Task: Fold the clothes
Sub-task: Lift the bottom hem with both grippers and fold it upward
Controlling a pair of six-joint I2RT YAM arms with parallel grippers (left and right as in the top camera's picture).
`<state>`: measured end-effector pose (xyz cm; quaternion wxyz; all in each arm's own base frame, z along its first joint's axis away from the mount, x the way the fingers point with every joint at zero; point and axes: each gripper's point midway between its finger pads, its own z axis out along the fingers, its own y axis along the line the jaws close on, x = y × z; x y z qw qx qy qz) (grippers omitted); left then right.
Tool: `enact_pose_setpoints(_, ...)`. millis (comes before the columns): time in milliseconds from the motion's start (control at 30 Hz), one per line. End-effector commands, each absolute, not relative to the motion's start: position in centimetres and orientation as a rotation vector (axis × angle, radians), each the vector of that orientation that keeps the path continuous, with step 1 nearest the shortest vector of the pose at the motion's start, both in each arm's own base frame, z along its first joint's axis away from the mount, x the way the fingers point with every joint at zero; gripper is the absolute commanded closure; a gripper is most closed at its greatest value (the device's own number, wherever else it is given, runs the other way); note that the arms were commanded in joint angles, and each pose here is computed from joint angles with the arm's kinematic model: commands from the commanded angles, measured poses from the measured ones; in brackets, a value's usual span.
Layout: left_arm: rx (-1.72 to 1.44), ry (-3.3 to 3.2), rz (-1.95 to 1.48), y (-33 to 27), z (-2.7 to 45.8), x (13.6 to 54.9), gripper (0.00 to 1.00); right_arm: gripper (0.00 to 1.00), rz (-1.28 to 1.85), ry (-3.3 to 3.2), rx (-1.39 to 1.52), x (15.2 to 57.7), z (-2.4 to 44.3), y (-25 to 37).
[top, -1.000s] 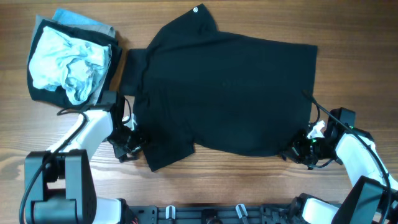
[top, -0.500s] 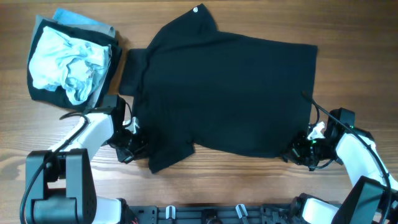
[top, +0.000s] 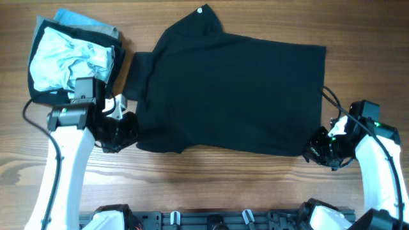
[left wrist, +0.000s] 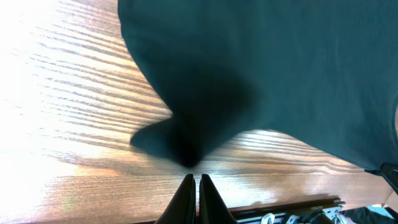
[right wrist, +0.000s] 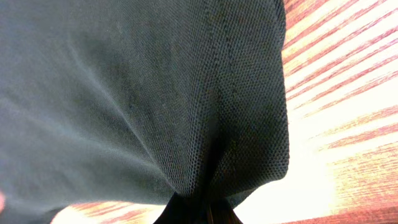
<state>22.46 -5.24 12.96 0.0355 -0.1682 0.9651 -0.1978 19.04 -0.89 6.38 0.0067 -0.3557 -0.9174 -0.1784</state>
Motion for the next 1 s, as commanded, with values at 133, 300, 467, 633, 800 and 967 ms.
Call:
enact_pose_setpoints(133,-0.493,2.806,-0.574,-4.5,14.2,25.9,0.96,0.96,-0.813,-3.077,-1.009,23.9,8.5,-0.3)
enact_pose_setpoints(300,-0.464,2.679,-0.582,-4.4,15.2,28.9,0.96,0.96,-0.841,-3.102,-1.111,25.6,8.9,-1.0)
enact_pose_setpoints(467,-0.551,2.946,-0.554,-5.0,12.0,23.4,0.45,0.96,-0.829,-3.072,-1.1,24.8,8.7,-0.7)
enact_pose_setpoints(633,-0.575,3.11,-0.539,-5.8,7.4,19.7,0.4,0.96,-0.828,-3.074,-1.1,24.8,8.7,-0.7)
enact_pose_setpoints(800,-0.492,3.066,-0.61,-7.2,3.8,20.3,0.42,0.96,-0.829,-3.076,-1.1,24.9,8.7,-0.7)
enact_pose_setpoints(967,-0.441,3.096,-0.613,-7.9,1.4,19.7,0.45,0.96,-0.828,-3.073,-1.097,24.8,8.7,-0.7)
